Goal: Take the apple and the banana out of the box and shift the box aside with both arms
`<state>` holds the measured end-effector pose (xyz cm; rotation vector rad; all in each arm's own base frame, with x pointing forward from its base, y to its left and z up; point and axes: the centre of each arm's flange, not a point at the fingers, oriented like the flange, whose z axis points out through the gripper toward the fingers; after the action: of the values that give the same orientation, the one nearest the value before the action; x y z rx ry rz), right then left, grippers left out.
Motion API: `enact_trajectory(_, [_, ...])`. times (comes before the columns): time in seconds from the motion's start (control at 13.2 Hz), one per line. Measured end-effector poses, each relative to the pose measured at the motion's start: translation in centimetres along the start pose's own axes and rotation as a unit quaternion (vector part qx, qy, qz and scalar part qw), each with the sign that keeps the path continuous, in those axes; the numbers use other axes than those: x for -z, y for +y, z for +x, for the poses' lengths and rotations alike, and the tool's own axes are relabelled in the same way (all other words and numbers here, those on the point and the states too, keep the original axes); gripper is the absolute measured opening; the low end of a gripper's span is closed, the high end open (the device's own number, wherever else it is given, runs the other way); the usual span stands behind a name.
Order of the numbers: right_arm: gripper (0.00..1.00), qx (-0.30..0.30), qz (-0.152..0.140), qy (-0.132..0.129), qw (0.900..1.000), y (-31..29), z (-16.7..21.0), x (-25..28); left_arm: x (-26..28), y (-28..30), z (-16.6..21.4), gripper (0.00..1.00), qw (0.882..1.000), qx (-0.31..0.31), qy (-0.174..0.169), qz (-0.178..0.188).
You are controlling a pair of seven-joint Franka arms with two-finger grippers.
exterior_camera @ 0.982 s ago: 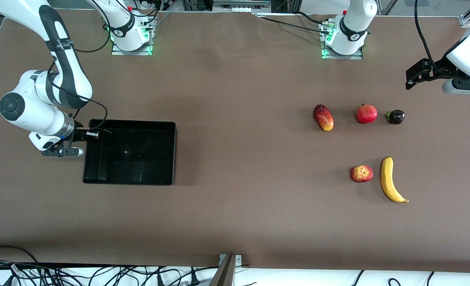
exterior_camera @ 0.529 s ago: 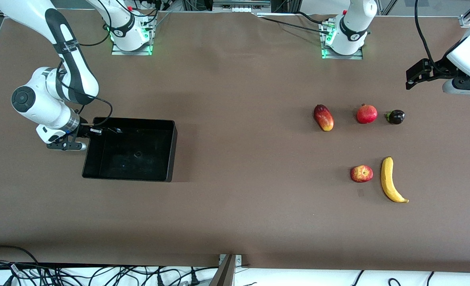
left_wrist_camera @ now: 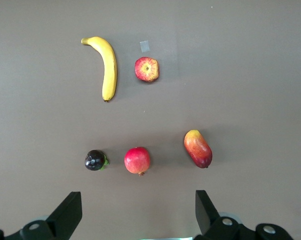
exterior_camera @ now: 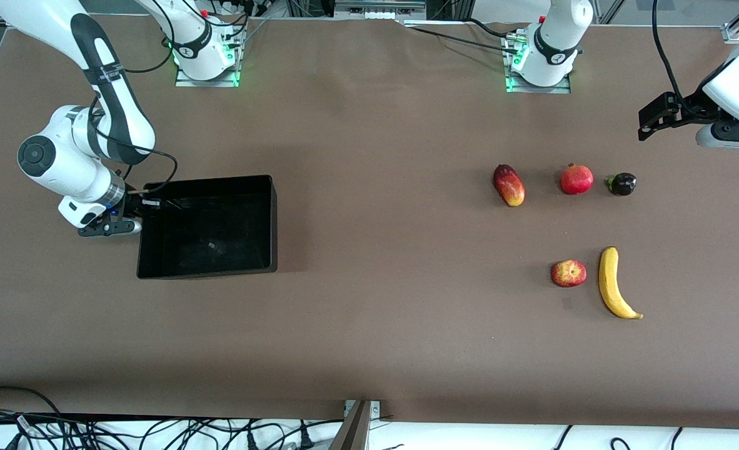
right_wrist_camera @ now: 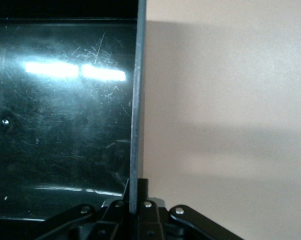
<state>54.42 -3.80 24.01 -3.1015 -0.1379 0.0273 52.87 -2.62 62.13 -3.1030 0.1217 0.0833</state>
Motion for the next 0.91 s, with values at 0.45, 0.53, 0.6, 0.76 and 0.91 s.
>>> enact_trajectory(0.45, [0.61,-0.026,0.025,-0.005,0.999,-1.8,3.8,5.7,0.0,0.0,0.0,1.0,1.0,0.0,0.0,0.0])
enact_trajectory(0.53, [0.73,-0.026,0.029,-0.01,0.999,-2.7,4.9,8.4,0.0,0.0,0.0,1.0,1.0,0.0,-0.001,0.0])
enact_trajectory(0.6, [0.82,-0.021,0.03,-0.014,0.999,-3.7,5.9,11.4,0.0,0.0,0.0,1.0,1.0,0.0,-0.001,0.0])
enact_trajectory(0.76, [1.0,-0.014,0.024,-0.02,0.999,-4.8,6.9,18.3,0.0,0.0,0.0,1.0,1.0,0.0,-0.001,0.0])
enact_trajectory(0.91, [1.0,-0.008,0.014,-0.019,1.0,-5.0,6.3,24.6,-0.1,0.0,0.0,1.0,1.0,0.0,-0.001,0.0])
